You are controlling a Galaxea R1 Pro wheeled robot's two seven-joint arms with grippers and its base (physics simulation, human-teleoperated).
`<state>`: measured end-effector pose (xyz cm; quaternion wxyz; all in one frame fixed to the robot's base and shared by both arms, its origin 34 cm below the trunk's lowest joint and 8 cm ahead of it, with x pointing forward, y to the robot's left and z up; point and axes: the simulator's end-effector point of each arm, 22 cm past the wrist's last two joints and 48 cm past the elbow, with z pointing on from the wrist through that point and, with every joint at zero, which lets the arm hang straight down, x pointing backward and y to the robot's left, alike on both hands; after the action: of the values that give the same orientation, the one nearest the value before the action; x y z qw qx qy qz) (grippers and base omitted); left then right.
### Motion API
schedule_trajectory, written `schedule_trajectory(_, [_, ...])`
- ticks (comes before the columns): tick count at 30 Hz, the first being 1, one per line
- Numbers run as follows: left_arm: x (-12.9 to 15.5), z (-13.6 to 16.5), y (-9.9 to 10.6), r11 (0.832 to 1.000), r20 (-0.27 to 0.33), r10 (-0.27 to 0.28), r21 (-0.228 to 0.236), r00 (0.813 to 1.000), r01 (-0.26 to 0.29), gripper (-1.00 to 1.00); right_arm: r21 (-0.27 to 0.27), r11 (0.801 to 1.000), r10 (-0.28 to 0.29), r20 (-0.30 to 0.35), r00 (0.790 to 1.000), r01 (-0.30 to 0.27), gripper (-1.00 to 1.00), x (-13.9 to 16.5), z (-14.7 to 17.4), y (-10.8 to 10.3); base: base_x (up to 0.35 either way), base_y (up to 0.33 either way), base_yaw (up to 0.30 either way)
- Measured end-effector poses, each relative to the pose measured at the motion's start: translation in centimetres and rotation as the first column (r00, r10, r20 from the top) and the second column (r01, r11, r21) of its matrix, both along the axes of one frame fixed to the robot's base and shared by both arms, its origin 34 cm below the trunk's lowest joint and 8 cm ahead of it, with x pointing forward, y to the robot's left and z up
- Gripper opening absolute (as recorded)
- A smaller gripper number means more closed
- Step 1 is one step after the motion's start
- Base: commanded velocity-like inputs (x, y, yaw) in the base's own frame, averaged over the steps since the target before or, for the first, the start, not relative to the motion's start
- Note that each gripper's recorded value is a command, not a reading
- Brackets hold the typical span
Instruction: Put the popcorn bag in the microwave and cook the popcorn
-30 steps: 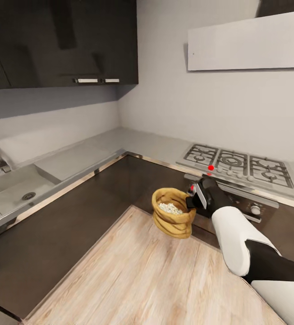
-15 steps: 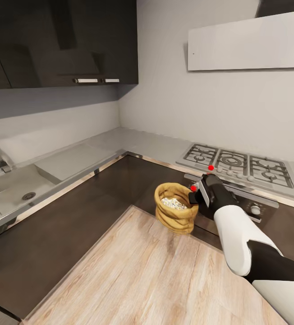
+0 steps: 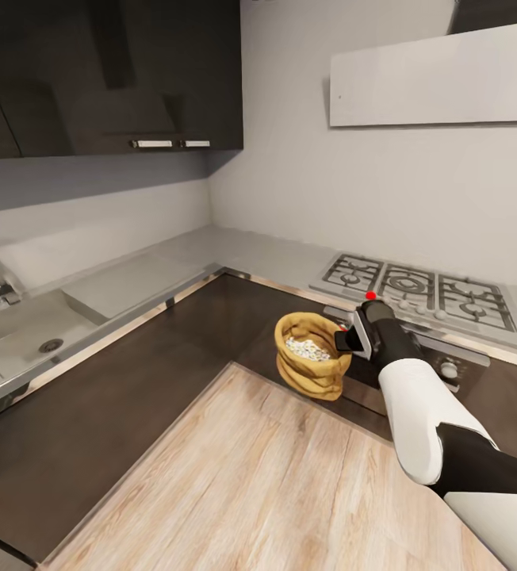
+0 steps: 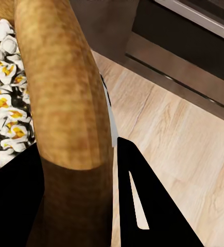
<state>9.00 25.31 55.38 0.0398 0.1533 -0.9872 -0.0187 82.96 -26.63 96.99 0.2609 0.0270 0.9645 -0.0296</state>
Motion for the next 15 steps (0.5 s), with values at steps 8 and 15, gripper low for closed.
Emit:
schedule_trajectory(8, [0.5, -0.1, -0.1, 1.000, 0.013, 0.000, -0.001, 1.000, 0.000, 1.00, -0.006, 1.000, -0.015, 0.055, 0.998, 0.015, -1.00, 0.6, 2.5, -0.7, 0.000, 0.000, 0.000])
schedule_trajectory(15, [0.9, -0.1, -0.1, 1.000, 0.024, -0.001, -0.001, 1.000, 0.001, 1.00, -0.004, 1.000, -0.021, 0.078, 0.997, 0.021, -1.00, 0.6, 3.5, -0.9, 0.000, 0.000, 0.000])
